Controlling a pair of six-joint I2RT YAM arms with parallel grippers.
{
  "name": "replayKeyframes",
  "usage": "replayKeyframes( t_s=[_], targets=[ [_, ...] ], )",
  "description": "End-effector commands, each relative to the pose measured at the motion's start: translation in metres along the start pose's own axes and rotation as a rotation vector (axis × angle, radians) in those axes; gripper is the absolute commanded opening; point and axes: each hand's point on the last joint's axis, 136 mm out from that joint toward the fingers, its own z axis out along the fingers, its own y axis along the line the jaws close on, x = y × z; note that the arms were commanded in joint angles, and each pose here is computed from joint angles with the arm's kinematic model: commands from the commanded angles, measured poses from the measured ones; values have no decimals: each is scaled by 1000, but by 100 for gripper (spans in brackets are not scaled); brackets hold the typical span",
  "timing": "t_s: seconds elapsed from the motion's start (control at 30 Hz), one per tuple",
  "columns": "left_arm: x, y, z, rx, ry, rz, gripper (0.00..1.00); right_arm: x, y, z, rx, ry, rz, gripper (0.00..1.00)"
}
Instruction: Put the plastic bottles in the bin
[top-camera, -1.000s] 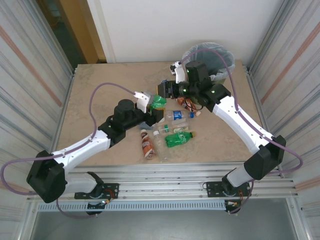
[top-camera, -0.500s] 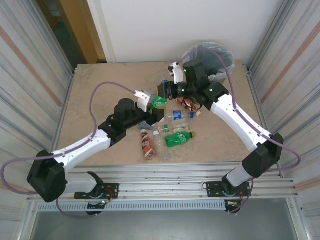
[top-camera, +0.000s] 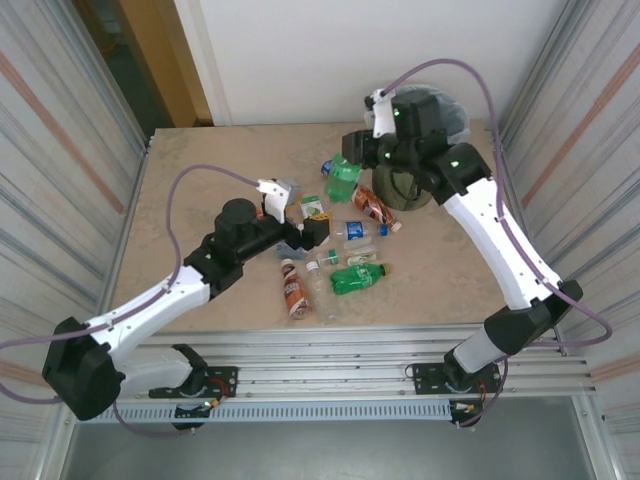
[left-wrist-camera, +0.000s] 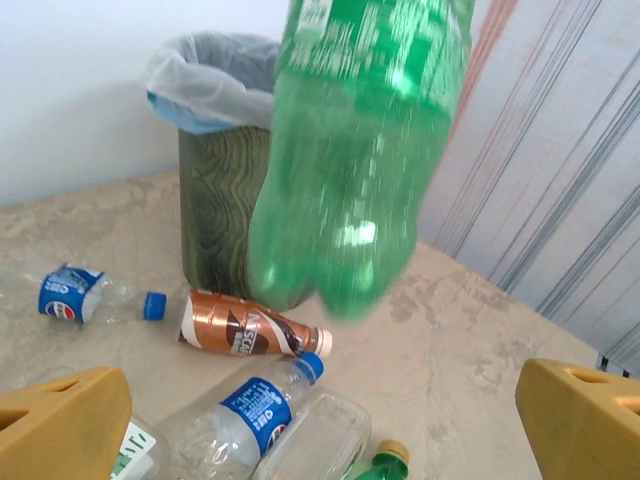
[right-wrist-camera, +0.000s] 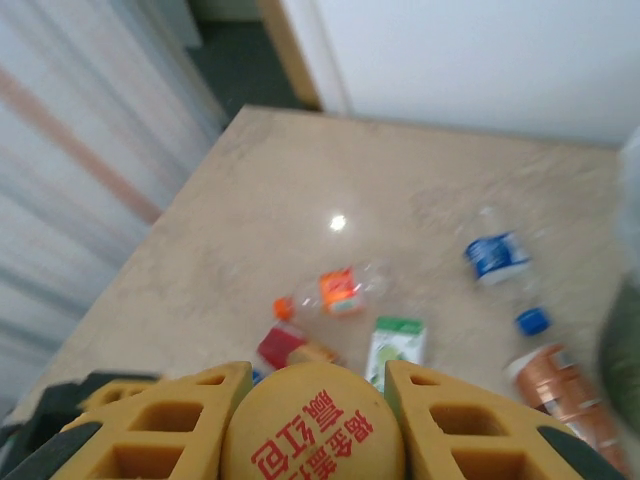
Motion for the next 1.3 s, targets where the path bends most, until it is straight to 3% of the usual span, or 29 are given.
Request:
replayKeyframes(
  t_s=[0.0,0.27,0.63,0.93,1.27],
  targets=[
    [-3,8,-11,-58,-37,19,99,-30,-32,-20,138,-79,-51,0],
    [4,24,-23,-149,-49,-4,99,-81,-94,-45,294,-232,-38,0],
    [7,34,-27,-206,-51,-13,99,-113,-175,-25,427,-274,-30,0],
    [10,41,-28,-240,-42,-24,99,-99,-237,10,540,-163,-32,0],
    [14,46,-27,-259,-32,-42,99,-53,-285,45,572,-8,18,0]
  ],
)
